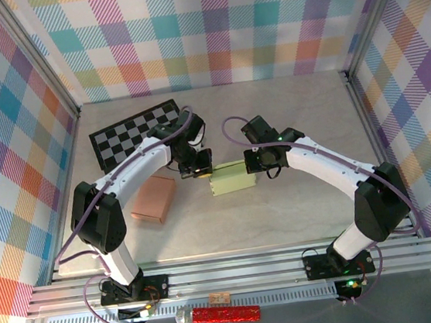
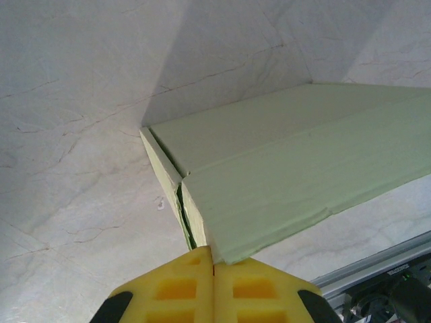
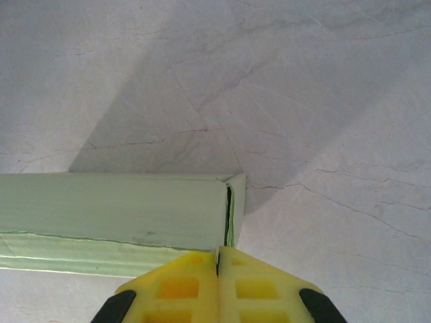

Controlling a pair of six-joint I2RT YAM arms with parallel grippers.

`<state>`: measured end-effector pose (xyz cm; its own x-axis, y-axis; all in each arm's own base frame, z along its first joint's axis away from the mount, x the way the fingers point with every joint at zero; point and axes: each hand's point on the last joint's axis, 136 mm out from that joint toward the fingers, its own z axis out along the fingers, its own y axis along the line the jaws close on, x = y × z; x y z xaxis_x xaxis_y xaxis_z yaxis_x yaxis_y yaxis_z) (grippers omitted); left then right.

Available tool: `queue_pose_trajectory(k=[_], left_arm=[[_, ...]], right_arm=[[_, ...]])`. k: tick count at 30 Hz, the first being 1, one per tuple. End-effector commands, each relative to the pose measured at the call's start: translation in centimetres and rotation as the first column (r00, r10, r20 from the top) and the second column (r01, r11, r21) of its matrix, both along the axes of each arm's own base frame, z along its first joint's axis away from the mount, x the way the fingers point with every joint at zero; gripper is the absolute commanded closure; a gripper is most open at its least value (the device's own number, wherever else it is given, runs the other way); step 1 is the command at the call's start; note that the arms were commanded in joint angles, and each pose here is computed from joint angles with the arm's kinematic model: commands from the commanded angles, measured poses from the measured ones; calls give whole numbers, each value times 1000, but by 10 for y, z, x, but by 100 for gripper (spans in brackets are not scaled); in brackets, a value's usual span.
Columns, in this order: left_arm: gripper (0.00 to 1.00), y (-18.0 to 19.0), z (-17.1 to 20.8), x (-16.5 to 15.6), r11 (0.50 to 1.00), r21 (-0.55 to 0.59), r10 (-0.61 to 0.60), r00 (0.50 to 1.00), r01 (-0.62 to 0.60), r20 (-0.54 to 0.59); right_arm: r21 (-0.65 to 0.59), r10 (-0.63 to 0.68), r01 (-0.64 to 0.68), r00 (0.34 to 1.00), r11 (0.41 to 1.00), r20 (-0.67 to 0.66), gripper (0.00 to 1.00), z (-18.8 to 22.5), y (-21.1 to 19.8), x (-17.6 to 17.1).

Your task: Fold the paper box

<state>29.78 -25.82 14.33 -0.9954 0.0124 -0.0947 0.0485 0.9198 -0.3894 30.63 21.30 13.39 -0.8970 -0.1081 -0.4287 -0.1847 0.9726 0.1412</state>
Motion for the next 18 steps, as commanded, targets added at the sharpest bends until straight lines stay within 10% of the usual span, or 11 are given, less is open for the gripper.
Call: queue_pose_trajectory(k=[1, 18], left_arm=[[100, -2, -5, -8, 999, -8, -48, 998, 48, -28], [100, 5, -20, -15, 996, 1, -91, 995, 91, 43]], right_arm=[[17, 25, -24, 999, 1000, -39, 100, -7, 9, -5], [47, 47, -47, 999, 998, -7, 100, -7, 6, -14]])
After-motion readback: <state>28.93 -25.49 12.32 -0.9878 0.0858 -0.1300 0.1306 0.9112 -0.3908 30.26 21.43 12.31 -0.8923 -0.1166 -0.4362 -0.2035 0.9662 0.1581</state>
